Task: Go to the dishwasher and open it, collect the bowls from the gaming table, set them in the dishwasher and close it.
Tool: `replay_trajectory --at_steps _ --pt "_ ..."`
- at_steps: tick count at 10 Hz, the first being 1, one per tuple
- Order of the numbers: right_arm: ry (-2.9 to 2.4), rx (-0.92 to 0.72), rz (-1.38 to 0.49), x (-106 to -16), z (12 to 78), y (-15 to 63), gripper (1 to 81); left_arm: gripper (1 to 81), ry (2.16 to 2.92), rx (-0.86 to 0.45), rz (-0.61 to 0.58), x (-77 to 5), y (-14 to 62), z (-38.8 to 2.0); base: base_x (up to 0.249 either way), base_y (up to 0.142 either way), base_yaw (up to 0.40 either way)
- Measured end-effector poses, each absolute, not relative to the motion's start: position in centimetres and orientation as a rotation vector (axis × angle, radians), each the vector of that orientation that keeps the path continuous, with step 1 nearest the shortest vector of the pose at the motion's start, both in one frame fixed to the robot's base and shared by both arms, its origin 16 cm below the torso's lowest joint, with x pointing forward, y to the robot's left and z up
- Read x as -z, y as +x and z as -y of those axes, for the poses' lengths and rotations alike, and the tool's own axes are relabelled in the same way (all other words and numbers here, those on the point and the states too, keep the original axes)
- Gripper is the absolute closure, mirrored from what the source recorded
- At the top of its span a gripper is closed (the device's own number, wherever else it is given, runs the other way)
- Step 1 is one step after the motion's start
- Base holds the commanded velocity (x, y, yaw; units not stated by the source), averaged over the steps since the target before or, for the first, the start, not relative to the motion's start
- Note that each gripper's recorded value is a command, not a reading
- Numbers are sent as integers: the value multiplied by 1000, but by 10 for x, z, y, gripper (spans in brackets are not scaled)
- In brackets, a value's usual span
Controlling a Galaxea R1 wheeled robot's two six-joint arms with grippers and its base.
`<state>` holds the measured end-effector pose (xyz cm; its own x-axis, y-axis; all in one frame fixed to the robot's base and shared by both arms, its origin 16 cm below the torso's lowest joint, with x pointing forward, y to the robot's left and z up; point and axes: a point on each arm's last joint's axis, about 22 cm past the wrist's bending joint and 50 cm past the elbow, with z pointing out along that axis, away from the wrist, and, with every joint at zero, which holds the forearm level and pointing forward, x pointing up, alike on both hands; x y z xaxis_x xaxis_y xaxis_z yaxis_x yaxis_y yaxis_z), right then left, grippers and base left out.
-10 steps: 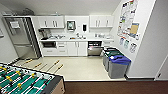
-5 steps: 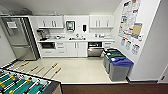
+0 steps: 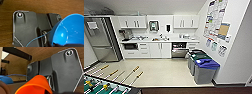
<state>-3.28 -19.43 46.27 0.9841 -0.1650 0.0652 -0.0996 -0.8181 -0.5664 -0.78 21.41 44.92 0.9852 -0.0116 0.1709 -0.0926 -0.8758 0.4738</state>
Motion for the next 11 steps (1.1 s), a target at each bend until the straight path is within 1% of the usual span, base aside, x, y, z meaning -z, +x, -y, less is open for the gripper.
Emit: replay_trajectory --at_steps 3,11 --pt "-2538 148 -184 -463 196 -33 811 811 2628 -226 73 -449 -7 -214 191 0 0" --pt "-2540 148 -183 -462 197 -33 811 811 2626 -231 73 -450 -5 -214 197 -61 0"
